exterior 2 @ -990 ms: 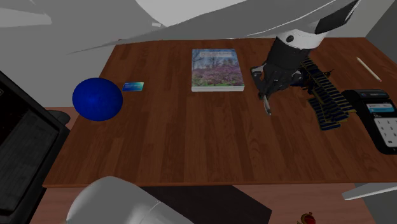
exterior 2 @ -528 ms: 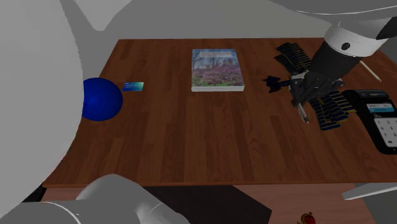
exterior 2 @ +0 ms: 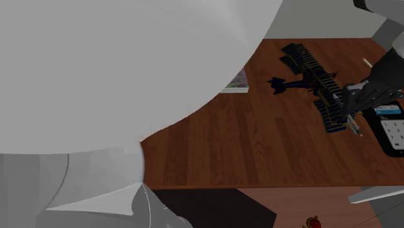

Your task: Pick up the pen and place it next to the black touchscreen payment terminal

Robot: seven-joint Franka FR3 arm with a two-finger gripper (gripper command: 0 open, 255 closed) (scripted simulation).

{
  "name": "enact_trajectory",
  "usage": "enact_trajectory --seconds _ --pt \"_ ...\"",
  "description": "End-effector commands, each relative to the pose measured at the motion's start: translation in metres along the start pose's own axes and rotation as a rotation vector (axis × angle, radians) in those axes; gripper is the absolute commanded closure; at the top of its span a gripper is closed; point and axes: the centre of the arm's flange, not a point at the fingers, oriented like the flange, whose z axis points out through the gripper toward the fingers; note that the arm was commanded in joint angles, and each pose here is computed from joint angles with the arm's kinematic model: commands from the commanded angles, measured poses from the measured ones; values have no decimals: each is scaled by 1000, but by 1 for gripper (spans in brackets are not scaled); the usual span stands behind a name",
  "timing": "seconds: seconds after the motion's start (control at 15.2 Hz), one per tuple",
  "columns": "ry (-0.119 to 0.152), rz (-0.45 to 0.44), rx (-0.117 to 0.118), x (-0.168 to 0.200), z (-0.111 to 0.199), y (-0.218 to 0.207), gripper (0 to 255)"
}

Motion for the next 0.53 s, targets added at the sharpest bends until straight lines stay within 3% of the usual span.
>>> enact_trajectory --seconds 0.0,0.46 --pt "0 -2 0 -10 0 24 255" --pt "0 -2 0 -42 -7 116 255"
